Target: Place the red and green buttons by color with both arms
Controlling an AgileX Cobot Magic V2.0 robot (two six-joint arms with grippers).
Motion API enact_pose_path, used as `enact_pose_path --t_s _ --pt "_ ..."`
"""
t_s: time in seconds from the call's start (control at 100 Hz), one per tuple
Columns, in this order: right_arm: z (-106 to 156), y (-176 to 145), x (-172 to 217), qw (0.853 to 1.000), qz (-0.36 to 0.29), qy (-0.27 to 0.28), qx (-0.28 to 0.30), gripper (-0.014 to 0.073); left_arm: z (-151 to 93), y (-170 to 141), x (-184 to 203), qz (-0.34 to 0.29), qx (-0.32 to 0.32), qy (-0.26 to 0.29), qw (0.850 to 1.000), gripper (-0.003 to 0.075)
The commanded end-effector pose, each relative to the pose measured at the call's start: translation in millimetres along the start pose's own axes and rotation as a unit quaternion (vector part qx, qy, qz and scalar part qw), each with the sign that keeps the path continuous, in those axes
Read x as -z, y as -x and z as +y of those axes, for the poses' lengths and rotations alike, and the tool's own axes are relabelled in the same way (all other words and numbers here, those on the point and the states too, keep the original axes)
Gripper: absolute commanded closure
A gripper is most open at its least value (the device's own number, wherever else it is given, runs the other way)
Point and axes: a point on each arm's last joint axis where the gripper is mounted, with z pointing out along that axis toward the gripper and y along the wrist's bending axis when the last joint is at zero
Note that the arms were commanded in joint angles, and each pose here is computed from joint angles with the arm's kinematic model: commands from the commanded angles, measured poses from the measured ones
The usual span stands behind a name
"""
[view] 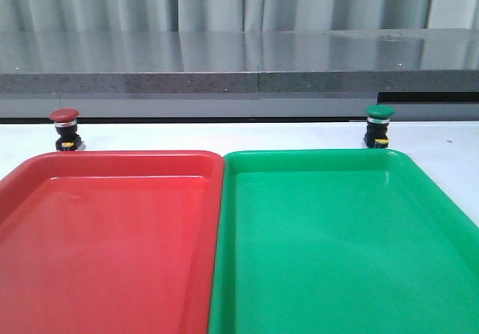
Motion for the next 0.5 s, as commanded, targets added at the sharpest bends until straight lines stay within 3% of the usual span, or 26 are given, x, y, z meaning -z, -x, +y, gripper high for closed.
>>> enact_pose_path --t_s 0.0,0.36,0.49 --pt "0.3 14.3 3.1 0.998 -0.062 0.0 0.007 0.0662 -0.4 0.7 1.0 -0.045 0.002 -0.005 0.999 0.0739" --pt "0.3 14.3 3.1 0.998 -0.062 0.0 0.007 0.0662 -0.5 1.9 1.2 -0.047 0.002 -0.005 0.999 0.0739" --pt "0.3 14.3 3.1 0.998 -0.062 0.0 0.007 0.0662 -1.4 15.1 4.5 -0.065 0.002 -0.006 0.998 0.0739"
